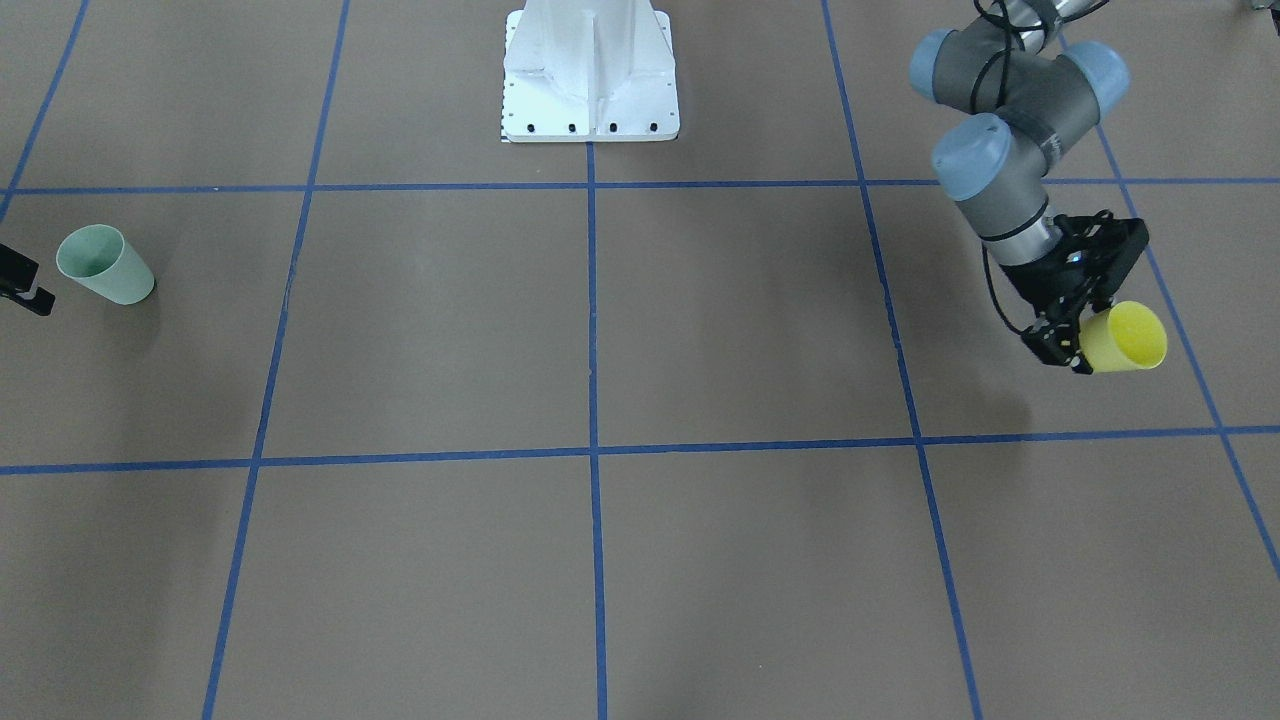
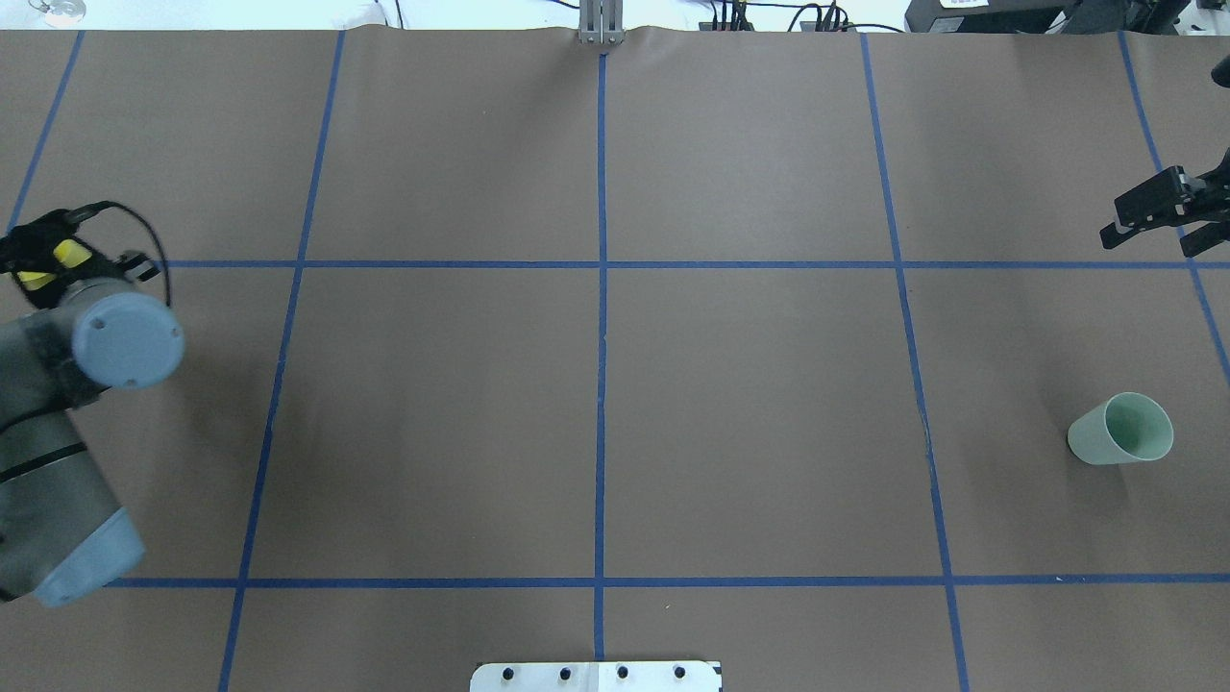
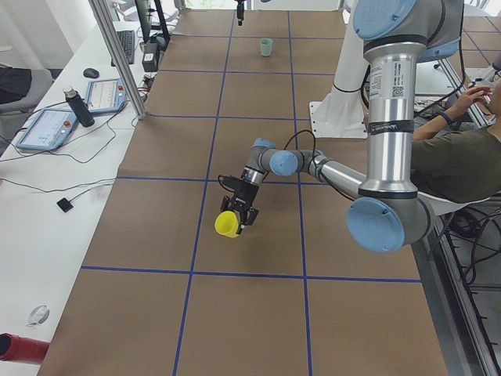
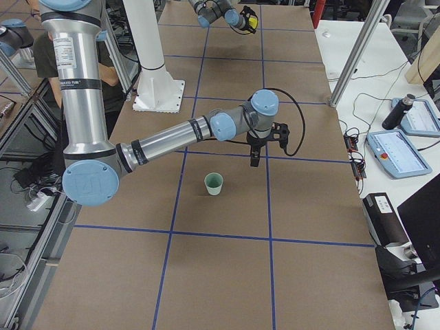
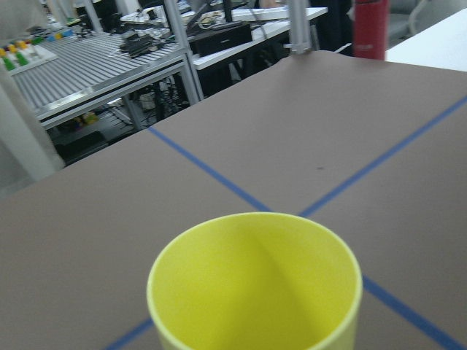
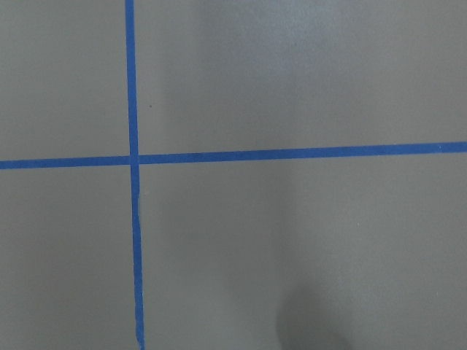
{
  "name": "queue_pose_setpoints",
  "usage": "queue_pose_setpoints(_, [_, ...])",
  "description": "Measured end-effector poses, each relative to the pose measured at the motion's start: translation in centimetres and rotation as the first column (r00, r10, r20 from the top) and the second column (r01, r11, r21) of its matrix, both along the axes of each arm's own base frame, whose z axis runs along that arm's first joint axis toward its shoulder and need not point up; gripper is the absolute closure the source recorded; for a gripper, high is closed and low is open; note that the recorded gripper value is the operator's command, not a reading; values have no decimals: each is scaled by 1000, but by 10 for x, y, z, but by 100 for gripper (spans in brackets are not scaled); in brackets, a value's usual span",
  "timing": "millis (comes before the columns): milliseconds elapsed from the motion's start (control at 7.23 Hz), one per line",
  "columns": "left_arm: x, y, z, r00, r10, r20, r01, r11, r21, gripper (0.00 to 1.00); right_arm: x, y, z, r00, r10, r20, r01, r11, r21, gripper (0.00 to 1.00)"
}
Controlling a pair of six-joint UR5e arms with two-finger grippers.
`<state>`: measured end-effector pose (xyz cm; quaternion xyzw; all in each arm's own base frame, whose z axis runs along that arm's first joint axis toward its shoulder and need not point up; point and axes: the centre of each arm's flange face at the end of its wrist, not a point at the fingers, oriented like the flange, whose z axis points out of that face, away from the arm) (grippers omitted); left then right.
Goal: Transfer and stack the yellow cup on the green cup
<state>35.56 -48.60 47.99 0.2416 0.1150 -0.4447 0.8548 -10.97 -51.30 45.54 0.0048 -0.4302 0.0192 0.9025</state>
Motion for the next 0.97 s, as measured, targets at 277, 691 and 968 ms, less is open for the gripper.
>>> queue_pose_setpoints(277, [80,-45,-82,982,176,-66,-162,970,183,89,-26,-12,-27,1000,17,-7,-17,1000,5,1])
queue_pose_setpoints(691, [174,-4,-175,860,505,-77,-396,754,524,88,-102,-22,-94,999,49,9,-49,999,-20,1])
queue_pose_setpoints(968, [231,35,-235,784,620,-30,-443,593,673,84,-173,-21,-148,996,85,22,-84,995,-62,1])
